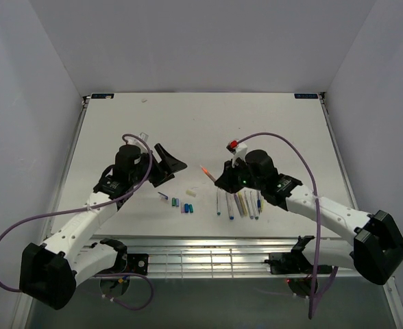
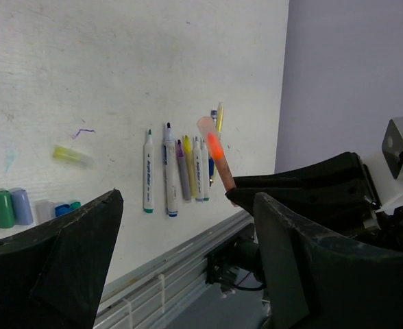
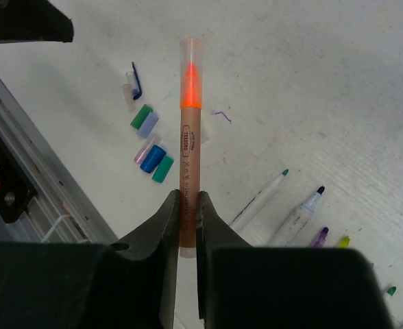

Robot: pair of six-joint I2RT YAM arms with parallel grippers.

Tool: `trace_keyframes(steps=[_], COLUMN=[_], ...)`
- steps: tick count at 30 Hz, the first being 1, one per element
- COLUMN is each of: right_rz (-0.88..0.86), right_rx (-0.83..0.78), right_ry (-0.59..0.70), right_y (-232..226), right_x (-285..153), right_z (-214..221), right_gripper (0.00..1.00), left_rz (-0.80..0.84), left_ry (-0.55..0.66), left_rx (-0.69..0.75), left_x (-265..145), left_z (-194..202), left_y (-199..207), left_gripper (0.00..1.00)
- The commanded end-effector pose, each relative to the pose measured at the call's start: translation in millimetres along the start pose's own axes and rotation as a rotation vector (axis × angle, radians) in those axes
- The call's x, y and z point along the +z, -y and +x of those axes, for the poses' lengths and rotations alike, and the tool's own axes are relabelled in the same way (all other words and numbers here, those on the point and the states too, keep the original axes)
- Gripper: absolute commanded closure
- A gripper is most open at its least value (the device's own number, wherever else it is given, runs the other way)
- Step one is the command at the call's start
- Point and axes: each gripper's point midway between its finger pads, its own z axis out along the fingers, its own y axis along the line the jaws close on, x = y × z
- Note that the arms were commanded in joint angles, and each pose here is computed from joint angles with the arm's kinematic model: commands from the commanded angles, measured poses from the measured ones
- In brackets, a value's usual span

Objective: Open the pen caps

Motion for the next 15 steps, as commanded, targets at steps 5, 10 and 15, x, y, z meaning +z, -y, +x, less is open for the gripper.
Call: trace_keyframes(steps=[5, 10, 15], right_rz=[-0.056, -0.095, -0.12], right_rx=[0.056, 0.049, 0.039], right_ry=[0.104, 0.11, 0.108], right_y=[-25, -40, -49], right_x=[-23, -19, -16], right_z=[-11, -11, -11], right_gripper=[0.92, 0.92, 0.92], left_rz=[0.138, 0.156, 0.191], left_ry=[-0.118, -0.16, -0.171], left_rx=[-0.079, -0.127, -0.153], left_x=[4, 8, 12], left_z=[20, 30, 31], left_y=[21, 18, 21], left_gripper=[0.16, 0.19, 0.21])
